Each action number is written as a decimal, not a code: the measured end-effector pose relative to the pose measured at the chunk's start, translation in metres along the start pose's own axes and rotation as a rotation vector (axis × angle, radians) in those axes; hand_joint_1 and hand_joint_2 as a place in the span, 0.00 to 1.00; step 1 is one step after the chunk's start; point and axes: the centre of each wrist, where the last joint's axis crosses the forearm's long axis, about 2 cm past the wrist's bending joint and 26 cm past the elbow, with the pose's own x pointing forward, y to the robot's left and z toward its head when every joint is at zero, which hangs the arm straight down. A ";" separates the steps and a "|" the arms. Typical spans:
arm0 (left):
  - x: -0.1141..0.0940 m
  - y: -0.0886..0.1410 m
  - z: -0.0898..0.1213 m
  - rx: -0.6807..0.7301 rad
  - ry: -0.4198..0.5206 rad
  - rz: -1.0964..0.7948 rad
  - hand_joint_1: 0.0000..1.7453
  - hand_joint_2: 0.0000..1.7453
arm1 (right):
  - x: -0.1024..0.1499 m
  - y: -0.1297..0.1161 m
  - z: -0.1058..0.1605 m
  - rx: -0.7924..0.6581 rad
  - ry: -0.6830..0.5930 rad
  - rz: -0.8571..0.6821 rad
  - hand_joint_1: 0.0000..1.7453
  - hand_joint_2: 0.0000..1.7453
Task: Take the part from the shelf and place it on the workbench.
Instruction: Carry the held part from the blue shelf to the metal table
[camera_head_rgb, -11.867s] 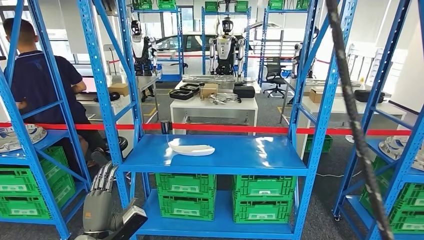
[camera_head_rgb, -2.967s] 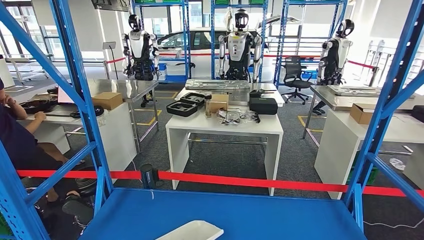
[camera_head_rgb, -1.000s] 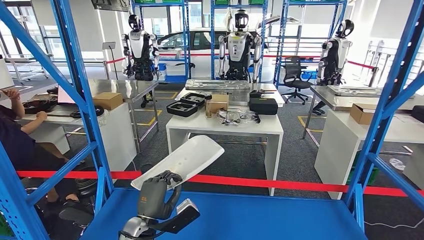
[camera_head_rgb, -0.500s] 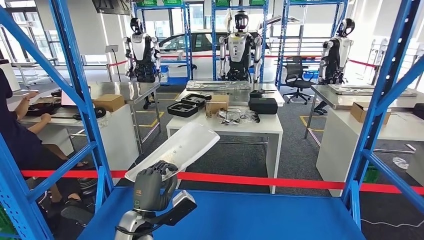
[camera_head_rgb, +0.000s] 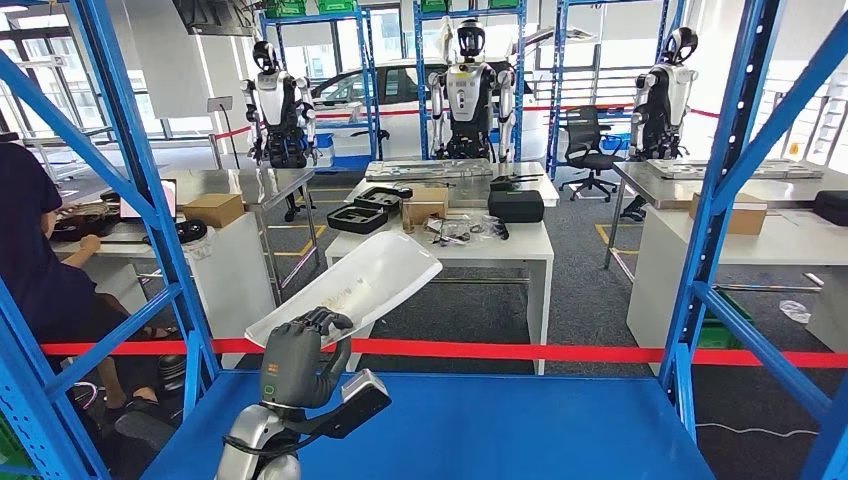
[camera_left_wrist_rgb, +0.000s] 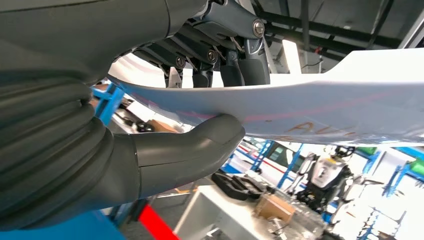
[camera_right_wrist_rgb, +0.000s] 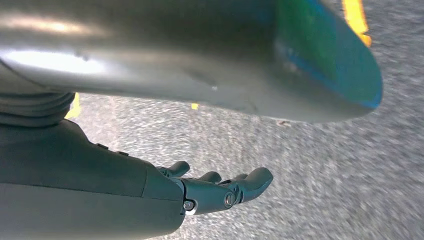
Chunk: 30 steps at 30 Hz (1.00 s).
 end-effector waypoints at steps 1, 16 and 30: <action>0.000 0.000 0.000 0.000 0.000 0.000 0.91 1.00 | 0.000 0.000 0.000 0.000 0.000 0.000 0.00 0.00; 0.001 0.004 -0.007 -0.040 -0.039 0.000 0.91 1.00 | 0.000 0.018 0.001 0.029 -0.033 -0.036 0.00 0.00; -0.002 0.007 -0.009 -0.027 -0.020 -0.018 0.91 1.00 | 0.000 0.020 0.002 0.006 0.047 -0.091 0.00 0.00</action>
